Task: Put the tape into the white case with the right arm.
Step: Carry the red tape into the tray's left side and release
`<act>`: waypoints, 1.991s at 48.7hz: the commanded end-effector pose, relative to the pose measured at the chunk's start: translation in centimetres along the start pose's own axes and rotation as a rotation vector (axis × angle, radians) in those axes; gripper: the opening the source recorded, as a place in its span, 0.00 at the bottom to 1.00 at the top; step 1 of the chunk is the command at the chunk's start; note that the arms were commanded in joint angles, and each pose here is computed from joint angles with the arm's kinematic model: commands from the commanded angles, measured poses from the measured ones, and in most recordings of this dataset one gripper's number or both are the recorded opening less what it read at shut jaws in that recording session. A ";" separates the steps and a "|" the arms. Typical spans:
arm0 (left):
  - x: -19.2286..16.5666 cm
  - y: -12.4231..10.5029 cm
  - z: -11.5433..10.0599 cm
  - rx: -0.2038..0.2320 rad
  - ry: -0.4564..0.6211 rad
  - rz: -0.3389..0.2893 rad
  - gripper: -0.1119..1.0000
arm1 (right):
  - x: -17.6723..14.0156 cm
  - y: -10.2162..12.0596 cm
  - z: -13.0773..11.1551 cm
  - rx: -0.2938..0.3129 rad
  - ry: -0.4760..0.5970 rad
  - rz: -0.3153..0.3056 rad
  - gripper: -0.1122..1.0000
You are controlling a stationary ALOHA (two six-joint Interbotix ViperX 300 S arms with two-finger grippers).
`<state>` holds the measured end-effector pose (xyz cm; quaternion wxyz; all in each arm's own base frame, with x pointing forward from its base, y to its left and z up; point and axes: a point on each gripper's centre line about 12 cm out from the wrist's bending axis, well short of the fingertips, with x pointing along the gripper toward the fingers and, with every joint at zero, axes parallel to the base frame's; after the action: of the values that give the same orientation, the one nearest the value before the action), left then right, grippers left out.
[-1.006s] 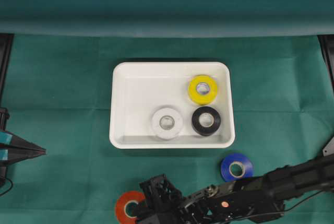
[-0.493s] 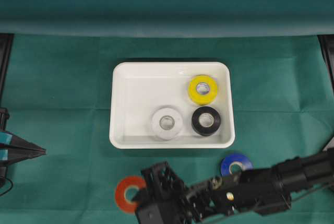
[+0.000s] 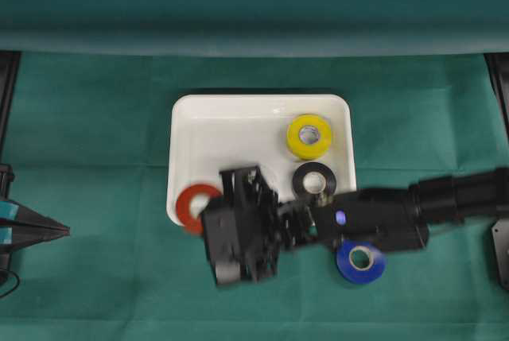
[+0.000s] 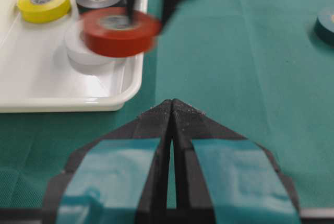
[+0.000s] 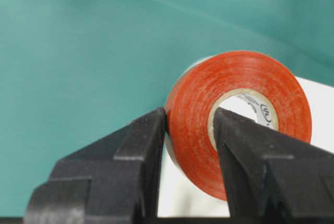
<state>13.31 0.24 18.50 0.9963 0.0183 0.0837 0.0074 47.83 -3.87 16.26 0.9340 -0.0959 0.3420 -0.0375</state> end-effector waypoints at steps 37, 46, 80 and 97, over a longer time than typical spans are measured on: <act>0.1 0.1 0.4 0.003 -0.008 0.003 0.10 | 0.5 -9.5 -0.9 0.113 -0.081 -0.110 0.11; 0.1 0.1 0.4 0.000 -0.008 0.003 0.10 | 0.4 -9.5 -0.9 0.113 -0.081 -0.110 0.12; 0.1 0.1 0.4 0.001 -0.008 0.003 0.10 | -2.3 -9.1 -2.9 0.123 -0.017 -0.127 0.68; 0.0 0.1 0.4 0.000 -0.008 0.003 0.10 | -8.7 -7.0 -7.5 0.130 0.030 -0.113 0.68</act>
<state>13.31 0.24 18.50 0.9963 0.0191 0.0837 0.0073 37.61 -11.15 16.10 0.9229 -0.0511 0.3644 -0.1135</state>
